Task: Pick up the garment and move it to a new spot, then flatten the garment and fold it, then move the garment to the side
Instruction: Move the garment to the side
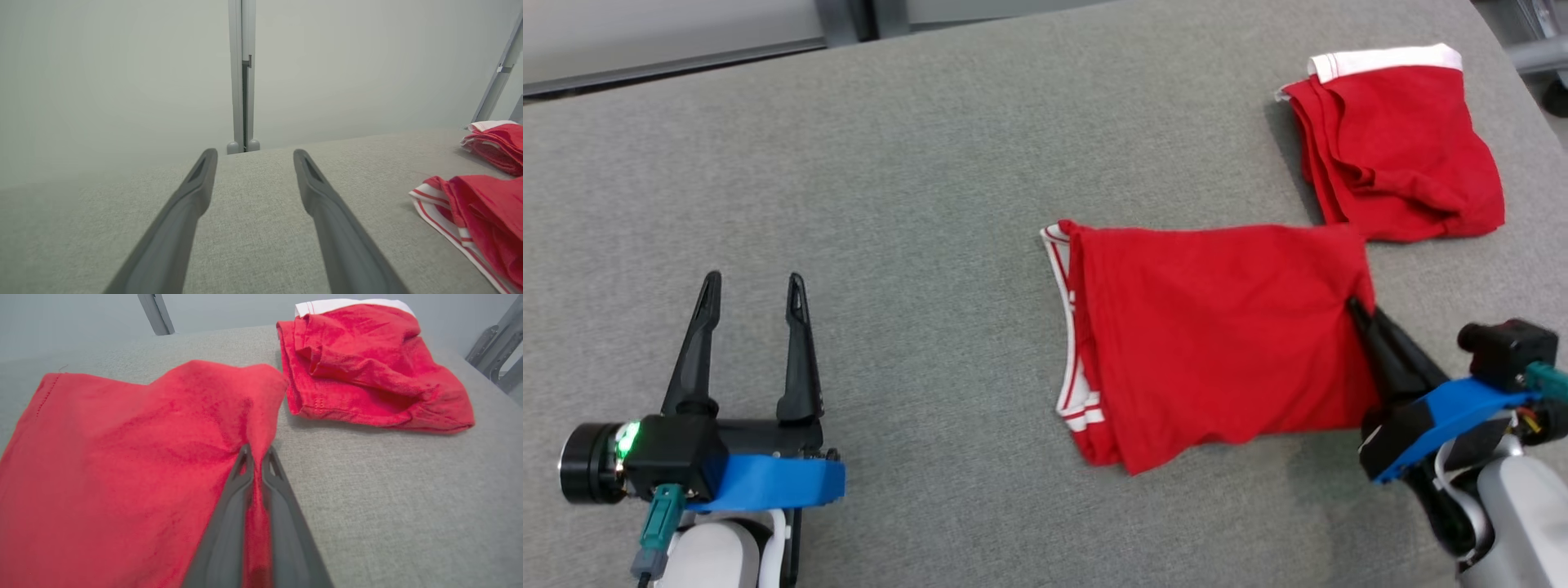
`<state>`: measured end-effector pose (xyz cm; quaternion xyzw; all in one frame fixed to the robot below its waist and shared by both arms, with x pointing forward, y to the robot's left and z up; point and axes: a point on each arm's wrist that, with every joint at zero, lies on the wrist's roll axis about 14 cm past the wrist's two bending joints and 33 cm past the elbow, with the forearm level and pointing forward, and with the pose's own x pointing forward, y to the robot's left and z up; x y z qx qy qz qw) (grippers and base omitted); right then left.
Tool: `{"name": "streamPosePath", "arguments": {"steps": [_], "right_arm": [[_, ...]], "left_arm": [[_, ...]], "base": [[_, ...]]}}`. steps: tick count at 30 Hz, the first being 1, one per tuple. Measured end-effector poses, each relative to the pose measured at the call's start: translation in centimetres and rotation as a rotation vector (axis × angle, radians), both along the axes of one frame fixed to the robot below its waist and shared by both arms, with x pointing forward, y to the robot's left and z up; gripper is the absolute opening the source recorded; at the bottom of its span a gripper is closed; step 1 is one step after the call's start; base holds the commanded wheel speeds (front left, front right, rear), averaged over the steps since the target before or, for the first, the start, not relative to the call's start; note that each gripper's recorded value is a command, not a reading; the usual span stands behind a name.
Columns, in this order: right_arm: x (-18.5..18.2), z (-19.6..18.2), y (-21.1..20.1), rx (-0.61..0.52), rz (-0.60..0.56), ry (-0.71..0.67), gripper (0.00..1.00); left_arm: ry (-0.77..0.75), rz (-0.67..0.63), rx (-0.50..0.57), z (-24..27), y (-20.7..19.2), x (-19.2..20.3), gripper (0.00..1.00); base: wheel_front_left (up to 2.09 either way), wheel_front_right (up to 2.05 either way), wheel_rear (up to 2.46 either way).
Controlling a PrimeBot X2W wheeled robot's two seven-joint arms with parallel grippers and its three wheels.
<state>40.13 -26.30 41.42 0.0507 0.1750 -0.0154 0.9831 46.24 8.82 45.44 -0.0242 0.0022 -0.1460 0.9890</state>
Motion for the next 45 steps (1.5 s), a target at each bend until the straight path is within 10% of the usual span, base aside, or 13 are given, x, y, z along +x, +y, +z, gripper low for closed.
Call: {"name": "streamPosePath", "arguments": {"steps": [14, 31, 34, 35, 45], "right_arm": [[8.5, 4.6, -9.8, -0.208, -0.120, -0.111, 0.00], [10.3, 4.7, -17.3, -0.427, -0.221, -0.031, 0.00], [9.8, 3.9, -18.1, -0.453, -0.238, 0.014, 0.54], [9.5, 3.7, -18.4, -0.471, -0.245, 0.036, 1.00], [6.5, 4.7, -17.1, -0.445, -0.308, -0.061, 1.00]], "left_arm": [[0.004, -0.103, -0.004, -2.7, -3.5, 4.0, 1.00], [-0.062, -0.157, -0.003, -2.5, -4.7, 5.8, 1.00], [-0.061, -0.158, 0.000, -2.4, -4.7, 5.7, 1.00], [-0.063, -0.159, -0.001, -2.3, -4.7, 5.7, 1.00], [-0.076, -0.164, -0.002, -0.1, -4.8, 3.7, 1.00]], "base": [[0.00, 0.00, 0.00], [0.00, 0.00, 0.00], [0.00, 0.00, 0.00], [0.00, 0.00, 0.00], [0.00, 0.00, 0.00]]}}
